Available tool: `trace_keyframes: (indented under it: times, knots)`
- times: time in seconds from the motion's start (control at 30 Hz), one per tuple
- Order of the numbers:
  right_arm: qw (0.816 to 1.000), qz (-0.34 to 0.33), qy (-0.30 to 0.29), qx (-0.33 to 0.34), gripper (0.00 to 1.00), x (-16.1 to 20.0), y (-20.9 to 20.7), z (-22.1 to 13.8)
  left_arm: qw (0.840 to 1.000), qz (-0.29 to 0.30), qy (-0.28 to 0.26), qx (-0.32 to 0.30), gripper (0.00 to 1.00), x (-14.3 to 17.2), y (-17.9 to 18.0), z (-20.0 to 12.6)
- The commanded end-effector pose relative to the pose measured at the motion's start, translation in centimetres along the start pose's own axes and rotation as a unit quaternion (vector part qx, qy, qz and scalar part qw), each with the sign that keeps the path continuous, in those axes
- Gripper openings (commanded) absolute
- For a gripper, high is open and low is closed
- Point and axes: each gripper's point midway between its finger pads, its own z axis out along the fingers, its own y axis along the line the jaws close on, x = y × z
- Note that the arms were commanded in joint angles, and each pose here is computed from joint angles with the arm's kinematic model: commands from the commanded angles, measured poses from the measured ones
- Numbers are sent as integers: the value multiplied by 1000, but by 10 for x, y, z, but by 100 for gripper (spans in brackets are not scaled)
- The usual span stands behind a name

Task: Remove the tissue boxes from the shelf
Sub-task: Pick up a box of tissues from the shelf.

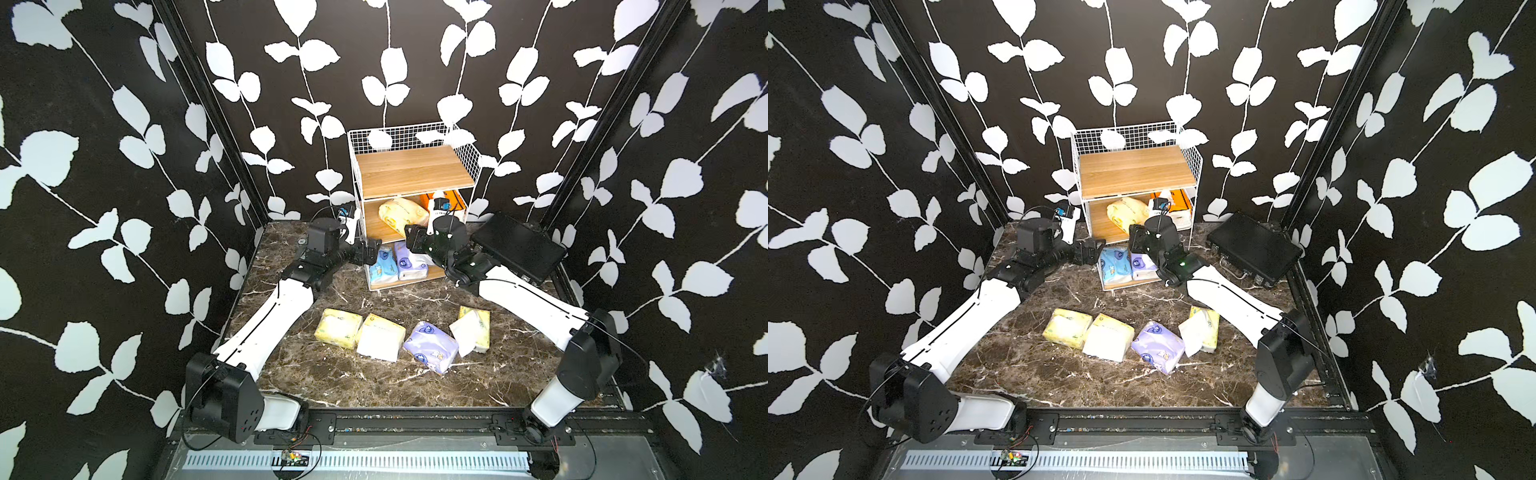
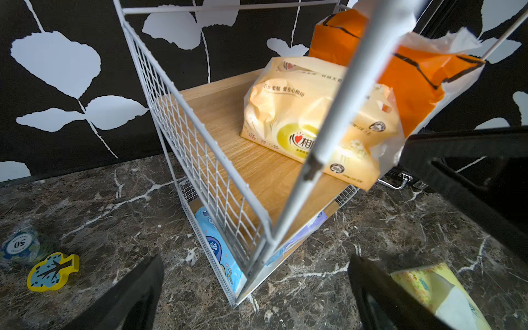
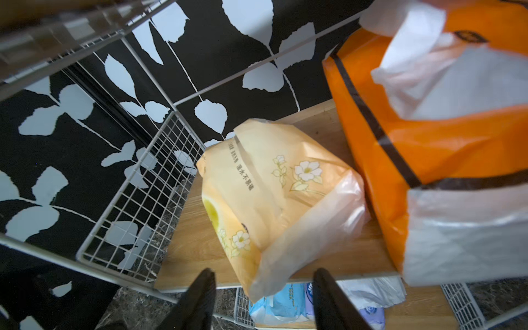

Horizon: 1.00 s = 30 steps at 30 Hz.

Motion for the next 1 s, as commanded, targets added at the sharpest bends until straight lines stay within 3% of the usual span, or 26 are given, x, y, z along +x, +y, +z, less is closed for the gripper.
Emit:
trace_keyframes:
  times: [0.0, 0.17, 0.57, 0.83, 0.97]
  knots:
    - [1000, 9, 0, -17, 67, -5, 1, -10, 1000, 7, -13, -2, 99, -7, 1, -12]
    - [998, 41, 8, -40, 75, -13, 1, -6, 1000, 9, -15, -2, 99, -8, 1, -13]
    - [999, 41, 14, -33, 77, -11, 2, 22, 1000, 9, -14, -3, 99, -7, 1, -13]
    - [999, 40, 13, -22, 75, -9, -1, 34, 1000, 9, -14, -1, 99, -7, 0, -13]
    - [999, 38, 20, -14, 69, -3, -4, 41, 1000, 8, -13, 0, 99, -7, 0, -13]
